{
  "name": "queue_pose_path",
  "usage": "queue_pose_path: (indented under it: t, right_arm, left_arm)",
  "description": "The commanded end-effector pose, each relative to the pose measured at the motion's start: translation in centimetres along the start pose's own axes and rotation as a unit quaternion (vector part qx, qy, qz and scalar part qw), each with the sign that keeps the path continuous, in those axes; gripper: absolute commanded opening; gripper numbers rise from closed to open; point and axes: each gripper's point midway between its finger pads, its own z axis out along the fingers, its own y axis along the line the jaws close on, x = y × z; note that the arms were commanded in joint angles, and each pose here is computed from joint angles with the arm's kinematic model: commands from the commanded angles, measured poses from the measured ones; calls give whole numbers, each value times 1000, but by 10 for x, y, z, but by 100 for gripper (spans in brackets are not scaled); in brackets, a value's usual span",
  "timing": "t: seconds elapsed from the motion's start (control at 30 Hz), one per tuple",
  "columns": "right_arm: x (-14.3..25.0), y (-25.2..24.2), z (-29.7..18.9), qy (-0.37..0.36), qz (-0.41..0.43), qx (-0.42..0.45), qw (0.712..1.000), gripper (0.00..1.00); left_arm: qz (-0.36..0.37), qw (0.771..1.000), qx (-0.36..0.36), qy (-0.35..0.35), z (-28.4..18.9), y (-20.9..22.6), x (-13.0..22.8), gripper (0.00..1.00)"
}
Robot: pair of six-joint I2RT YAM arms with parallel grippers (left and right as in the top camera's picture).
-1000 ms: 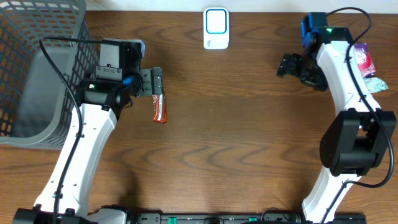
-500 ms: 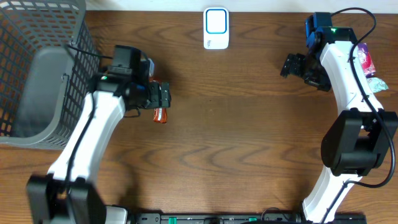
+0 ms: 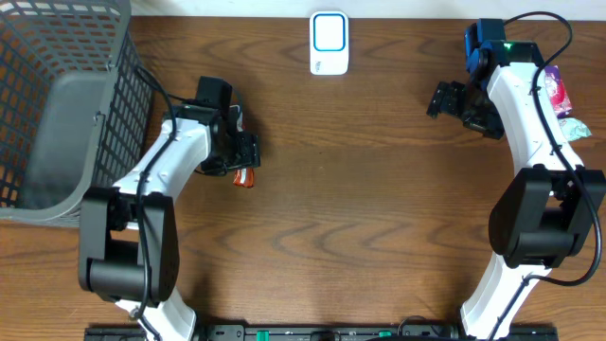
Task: Scan the item barcode
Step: 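Lower the left gripper onto the red-brown package and grasp it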
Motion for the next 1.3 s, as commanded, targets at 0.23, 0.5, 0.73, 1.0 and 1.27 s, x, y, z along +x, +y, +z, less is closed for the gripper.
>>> queue_pose_path:
  t: [0.23, 0.5, 0.73, 1.0, 1.27]
  right_arm:
    - [-3, -6, -1, -4, -1, 7, 1000, 99]
    - [-3, -6, -1, -4, -1, 7, 1000, 99]
    - [-3, -6, -1, -4, -1, 7, 1000, 99]
    - [-3, -6, -1, -4, -1, 7, 1000, 99]
    - [-3, -6, -1, -4, -1, 7, 1000, 99]
  left_arm:
    - [-6, 999, -37, 12, 18, 16, 2, 70]
    - [0, 999, -30, -18, 31, 14, -16, 70]
    - [7, 999, -23, -49, 32, 10, -32, 56]
    - [3, 999, -40, -36, 35, 18, -23, 49]
    - [1, 999, -43, -24, 45, 24, -10, 50]
